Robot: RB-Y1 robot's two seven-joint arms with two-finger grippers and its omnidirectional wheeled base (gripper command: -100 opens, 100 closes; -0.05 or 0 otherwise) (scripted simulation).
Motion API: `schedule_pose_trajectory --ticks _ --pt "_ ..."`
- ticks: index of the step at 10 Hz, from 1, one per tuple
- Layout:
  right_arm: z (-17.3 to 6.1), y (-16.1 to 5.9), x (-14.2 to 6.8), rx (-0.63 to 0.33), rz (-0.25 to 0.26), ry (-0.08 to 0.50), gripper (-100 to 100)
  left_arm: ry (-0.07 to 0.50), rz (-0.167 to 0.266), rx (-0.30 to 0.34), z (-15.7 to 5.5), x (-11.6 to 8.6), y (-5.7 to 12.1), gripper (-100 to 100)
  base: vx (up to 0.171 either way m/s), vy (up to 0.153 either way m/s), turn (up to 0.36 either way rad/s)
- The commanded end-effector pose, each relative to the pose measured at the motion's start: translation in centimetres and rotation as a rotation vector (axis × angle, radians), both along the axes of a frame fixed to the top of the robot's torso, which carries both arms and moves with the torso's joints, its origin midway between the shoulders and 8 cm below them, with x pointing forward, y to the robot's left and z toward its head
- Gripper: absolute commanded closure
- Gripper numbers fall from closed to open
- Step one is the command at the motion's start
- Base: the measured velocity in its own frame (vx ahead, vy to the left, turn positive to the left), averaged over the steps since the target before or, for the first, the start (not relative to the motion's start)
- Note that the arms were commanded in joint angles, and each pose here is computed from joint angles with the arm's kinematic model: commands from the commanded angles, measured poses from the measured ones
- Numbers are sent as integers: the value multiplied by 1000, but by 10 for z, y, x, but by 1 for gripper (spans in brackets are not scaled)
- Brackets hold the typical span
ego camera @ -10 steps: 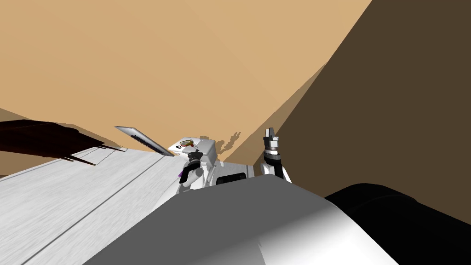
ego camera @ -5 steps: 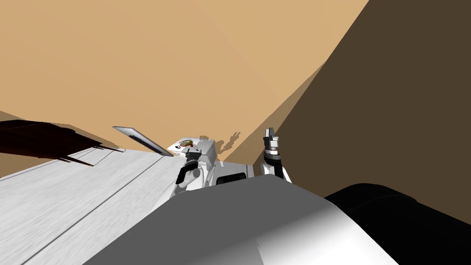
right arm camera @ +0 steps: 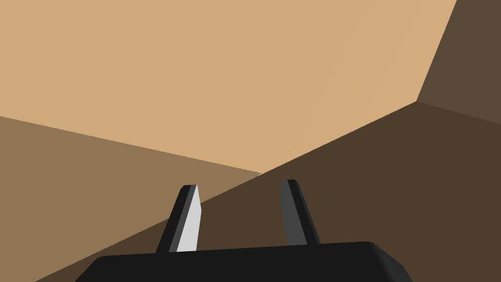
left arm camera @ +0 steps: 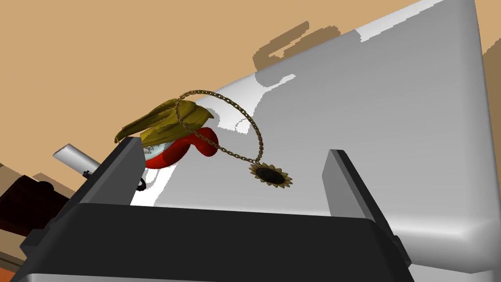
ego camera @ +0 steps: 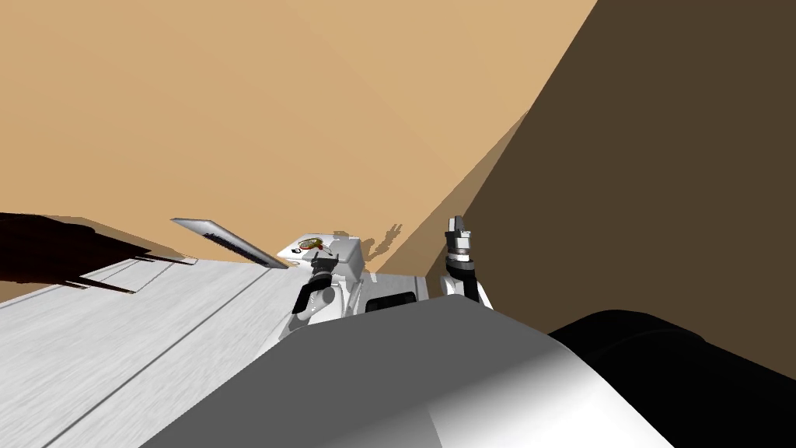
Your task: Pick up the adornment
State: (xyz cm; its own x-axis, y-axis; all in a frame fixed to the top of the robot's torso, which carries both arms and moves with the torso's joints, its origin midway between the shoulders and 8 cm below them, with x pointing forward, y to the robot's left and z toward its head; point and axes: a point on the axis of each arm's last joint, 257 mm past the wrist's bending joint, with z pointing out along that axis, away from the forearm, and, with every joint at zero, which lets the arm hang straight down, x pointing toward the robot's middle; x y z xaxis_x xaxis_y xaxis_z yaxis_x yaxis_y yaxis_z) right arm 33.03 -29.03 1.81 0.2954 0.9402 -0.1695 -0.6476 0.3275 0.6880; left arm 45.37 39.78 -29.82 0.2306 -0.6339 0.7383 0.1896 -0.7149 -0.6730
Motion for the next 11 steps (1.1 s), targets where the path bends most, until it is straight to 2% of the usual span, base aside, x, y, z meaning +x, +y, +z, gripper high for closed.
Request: schedule_pose_trajectory --ticks 1,7,11 --pt "0 0 0 0 0 0 0 -18 -1 -36 -3 -2 -4 -100 -9 75 -107" --pt "0 0 0 0 0 0 0 -106 5 -182 -4 -7 -18 -100 1 73 -106" --pt "0 0 0 0 0 0 0 -168 42 -329 -9 -13 -39 -100 -19 89 -74"
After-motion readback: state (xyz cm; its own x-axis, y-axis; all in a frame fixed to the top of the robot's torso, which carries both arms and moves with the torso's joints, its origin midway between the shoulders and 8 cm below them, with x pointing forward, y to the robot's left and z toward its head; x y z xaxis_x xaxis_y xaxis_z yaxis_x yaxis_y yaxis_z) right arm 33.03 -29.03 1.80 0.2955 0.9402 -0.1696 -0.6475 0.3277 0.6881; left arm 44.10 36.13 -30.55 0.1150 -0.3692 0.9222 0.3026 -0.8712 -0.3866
